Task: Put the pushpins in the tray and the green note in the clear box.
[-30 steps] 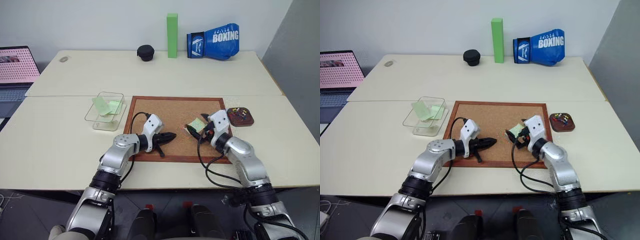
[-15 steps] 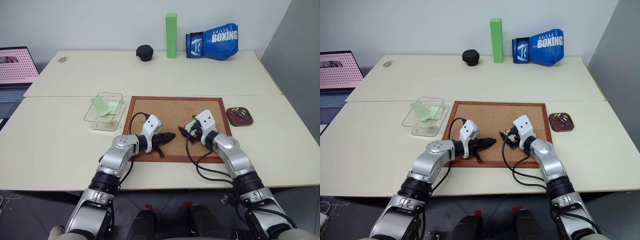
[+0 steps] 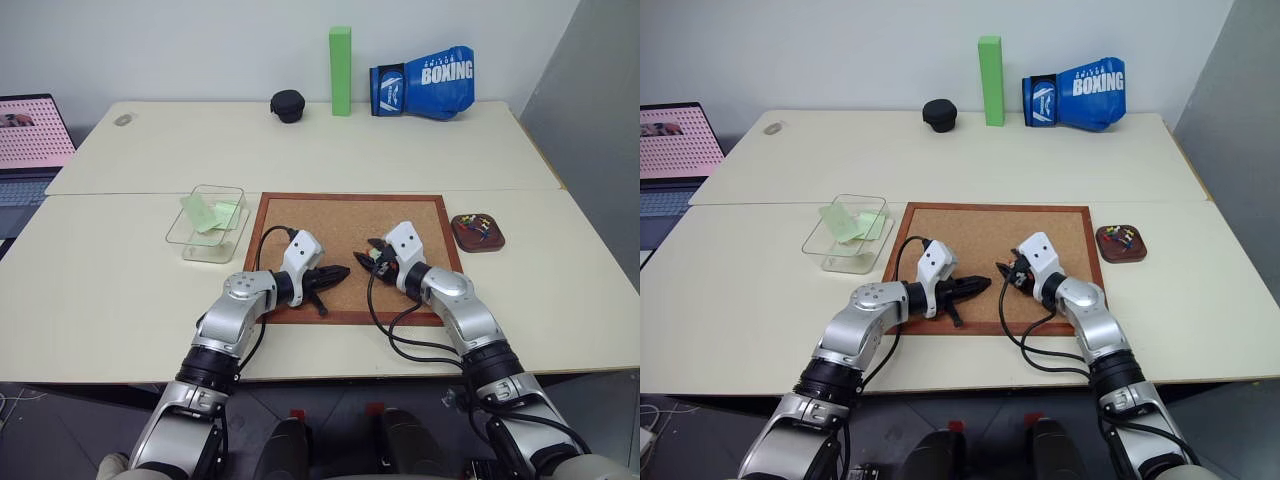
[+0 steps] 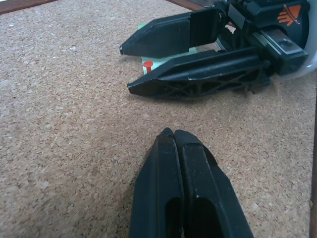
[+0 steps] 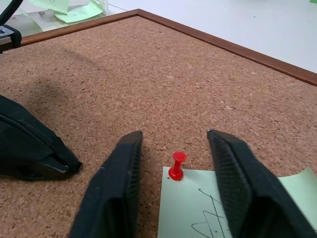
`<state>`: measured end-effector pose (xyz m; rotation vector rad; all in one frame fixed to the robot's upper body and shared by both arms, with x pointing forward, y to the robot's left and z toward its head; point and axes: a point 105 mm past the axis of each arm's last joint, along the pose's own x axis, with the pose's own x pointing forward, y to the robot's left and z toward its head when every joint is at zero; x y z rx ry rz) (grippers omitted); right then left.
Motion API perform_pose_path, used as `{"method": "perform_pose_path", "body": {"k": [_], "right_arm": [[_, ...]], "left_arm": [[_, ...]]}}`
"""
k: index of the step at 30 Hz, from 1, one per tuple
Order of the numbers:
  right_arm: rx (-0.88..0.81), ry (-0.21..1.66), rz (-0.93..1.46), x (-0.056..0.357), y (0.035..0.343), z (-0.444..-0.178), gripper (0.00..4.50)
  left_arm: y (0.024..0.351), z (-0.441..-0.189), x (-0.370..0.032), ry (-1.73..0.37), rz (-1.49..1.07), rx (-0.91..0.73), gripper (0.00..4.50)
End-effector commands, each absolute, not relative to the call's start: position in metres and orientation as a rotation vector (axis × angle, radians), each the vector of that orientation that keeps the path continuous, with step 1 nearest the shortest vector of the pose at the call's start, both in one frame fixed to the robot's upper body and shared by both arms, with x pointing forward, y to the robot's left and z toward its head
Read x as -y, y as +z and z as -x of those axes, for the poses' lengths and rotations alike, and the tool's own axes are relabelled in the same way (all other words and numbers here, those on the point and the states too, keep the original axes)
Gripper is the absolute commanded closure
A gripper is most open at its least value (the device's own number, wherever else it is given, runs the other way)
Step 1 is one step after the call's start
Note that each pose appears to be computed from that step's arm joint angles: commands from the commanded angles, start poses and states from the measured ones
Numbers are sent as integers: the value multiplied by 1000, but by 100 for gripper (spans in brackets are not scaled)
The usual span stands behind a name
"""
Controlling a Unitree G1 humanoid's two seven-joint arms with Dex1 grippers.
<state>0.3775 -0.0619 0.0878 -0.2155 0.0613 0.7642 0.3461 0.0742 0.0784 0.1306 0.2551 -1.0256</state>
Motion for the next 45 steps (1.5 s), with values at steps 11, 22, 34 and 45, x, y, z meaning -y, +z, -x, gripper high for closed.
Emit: {"method": "perform_pose_path", "body": {"k": [11, 22, 34, 45], "right_arm": [[-43, 776, 208, 59, 97, -375, 449], [100, 691, 127, 77, 153, -372, 449], [154, 662, 72, 77, 184, -371, 449], [156, 482, -82, 99, 198, -388, 450]], "left_arm": [[64, -340, -73, -1031, -125, -312, 450], [64, -339, -73, -1035, -122, -317, 450], [86, -349, -64, -1001, 58, -277, 450], [114, -334, -54, -1050, 216, -218, 265]]}}
